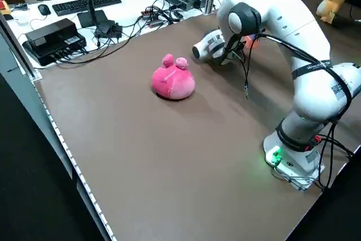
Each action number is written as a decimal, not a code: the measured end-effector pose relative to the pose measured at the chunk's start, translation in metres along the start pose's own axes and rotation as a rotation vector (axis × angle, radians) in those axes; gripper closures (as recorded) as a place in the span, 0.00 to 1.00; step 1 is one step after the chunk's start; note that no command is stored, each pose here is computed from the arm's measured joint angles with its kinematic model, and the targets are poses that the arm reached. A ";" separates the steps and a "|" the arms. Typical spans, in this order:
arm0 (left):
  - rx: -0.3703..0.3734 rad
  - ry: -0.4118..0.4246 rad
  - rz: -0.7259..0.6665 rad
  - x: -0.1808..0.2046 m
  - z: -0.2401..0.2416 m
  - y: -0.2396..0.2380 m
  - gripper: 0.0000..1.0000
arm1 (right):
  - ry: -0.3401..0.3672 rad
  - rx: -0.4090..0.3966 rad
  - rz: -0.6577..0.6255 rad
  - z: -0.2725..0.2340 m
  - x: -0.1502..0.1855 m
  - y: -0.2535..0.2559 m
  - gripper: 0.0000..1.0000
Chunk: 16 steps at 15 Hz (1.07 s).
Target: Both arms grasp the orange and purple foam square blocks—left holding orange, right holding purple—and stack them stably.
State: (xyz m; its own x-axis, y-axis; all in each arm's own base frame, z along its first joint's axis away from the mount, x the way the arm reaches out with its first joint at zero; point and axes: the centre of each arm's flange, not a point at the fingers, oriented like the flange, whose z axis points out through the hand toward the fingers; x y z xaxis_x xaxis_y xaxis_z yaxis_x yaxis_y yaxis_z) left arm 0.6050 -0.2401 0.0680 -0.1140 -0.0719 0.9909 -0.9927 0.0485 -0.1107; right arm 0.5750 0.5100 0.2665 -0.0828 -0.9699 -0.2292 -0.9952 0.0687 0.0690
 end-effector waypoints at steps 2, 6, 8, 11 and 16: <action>-0.017 -0.022 0.034 0.010 -0.011 -0.008 0.00 | 0.002 -0.002 0.002 -0.001 0.001 -0.001 0.00; -0.072 -0.089 0.123 0.039 -0.028 -0.025 0.00 | 0.009 -0.011 0.001 -0.002 0.001 0.000 0.00; -0.094 -0.135 0.147 0.054 -0.042 -0.035 0.00 | 0.010 -0.012 0.002 -0.003 0.002 0.000 0.00; -0.134 -0.214 0.040 0.076 -0.056 -0.049 0.00 | 0.021 -0.023 0.009 -0.005 0.007 -0.003 0.00; -0.126 -0.357 -0.273 0.113 -0.084 -0.068 0.00 | 0.032 -0.039 0.008 -0.010 0.007 -0.001 0.00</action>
State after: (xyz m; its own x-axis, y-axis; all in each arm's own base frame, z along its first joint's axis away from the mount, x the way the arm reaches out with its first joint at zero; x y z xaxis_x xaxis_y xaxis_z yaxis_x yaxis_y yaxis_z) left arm 0.6632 -0.1676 0.1940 0.1225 -0.4366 0.8913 -0.9781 0.0993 0.1831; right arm 0.5758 0.5008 0.2744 -0.0881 -0.9763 -0.1975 -0.9918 0.0676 0.1082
